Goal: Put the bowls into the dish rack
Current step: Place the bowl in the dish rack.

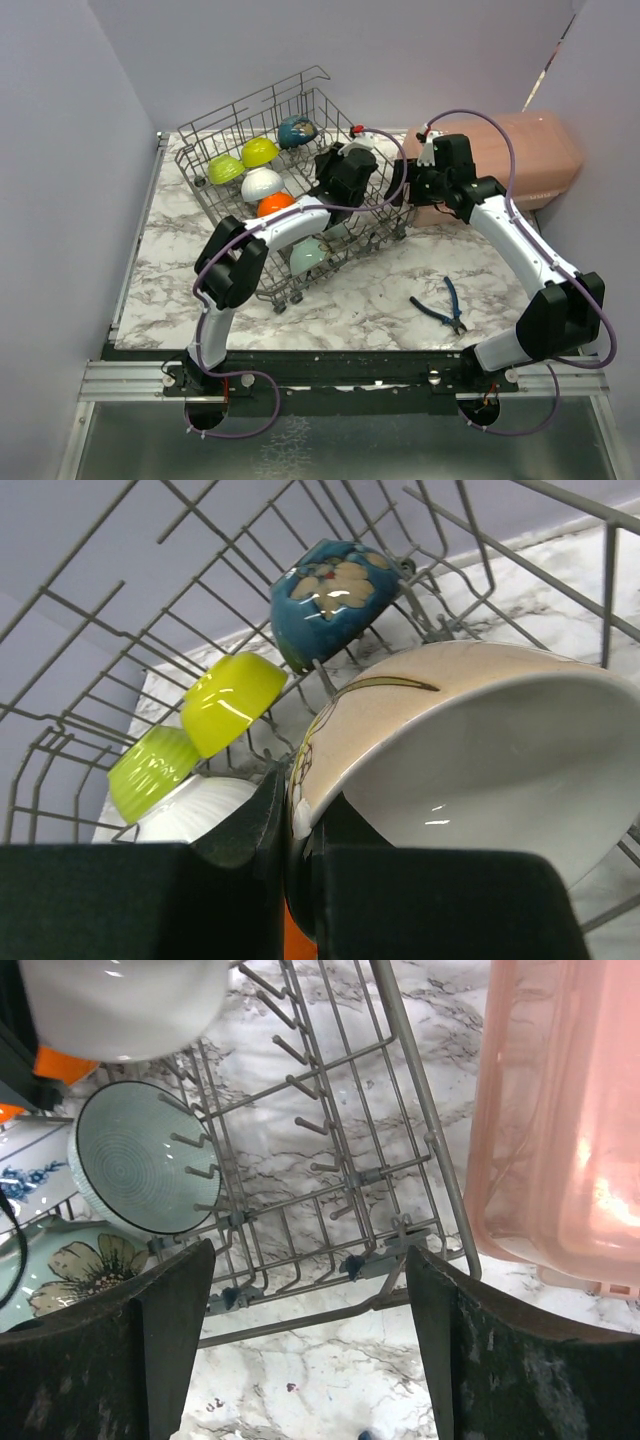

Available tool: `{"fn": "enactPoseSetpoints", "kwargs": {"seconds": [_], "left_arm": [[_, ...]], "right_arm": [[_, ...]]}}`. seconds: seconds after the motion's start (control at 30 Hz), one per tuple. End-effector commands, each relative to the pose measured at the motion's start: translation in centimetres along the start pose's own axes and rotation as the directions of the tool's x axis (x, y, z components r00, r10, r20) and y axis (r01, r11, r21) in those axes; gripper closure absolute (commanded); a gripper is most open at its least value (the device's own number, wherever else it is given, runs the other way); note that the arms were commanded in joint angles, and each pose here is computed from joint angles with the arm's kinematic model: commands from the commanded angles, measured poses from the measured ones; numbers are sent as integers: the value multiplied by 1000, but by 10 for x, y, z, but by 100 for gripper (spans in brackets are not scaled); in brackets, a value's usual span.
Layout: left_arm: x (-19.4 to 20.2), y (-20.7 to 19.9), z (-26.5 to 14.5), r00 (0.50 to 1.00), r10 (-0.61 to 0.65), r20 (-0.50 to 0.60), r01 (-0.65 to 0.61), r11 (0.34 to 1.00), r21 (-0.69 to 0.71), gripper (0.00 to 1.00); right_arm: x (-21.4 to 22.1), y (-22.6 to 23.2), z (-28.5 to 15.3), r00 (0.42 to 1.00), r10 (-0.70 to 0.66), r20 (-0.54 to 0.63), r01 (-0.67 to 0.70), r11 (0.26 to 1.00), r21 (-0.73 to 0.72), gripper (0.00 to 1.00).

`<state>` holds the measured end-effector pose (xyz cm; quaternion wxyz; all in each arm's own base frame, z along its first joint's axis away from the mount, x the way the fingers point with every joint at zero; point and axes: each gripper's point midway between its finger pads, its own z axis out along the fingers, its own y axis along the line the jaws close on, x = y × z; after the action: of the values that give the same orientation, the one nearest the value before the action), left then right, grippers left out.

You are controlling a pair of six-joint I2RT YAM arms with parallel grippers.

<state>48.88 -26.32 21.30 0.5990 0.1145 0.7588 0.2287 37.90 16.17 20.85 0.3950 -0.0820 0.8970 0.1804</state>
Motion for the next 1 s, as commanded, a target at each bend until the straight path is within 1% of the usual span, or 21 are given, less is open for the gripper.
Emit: {"fn": "enactPoseSetpoints", "kwargs": {"seconds": [0.0,0.1,0.3,0.47,0.77,0.9,0.93,0.97], "left_arm": [[-29,42,1,995,-92,48,99,981,-165,100],[-30,43,4,993,-103,53,110,982,-155,100],[-27,33,10,996,-42,74,52,989,-136,100],[-30,26,15,995,-26,100,39,990,-137,100],[-24,7,23,983,110,150,-96,990,-100,100],[-21,5,24,973,163,161,-148,984,-100,100],[-22,5,23,971,168,170,-155,984,-91,95],[-20,3,23,969,177,175,-165,983,-78,86]], "right_arm": [[4,-11,0,1000,-3,9,2,999,46,19],[6,-12,1,1000,-1,6,1,999,47,19],[6,-11,1,1000,-4,6,4,999,37,19],[5,-10,1,1000,-3,10,3,1000,31,19],[5,-14,-3,1000,0,17,-1,999,36,19],[6,-15,-4,1000,1,18,-1,999,35,18],[6,-15,-4,1000,1,21,-2,999,34,18],[5,-16,-4,1000,0,21,-1,999,34,18]]}}
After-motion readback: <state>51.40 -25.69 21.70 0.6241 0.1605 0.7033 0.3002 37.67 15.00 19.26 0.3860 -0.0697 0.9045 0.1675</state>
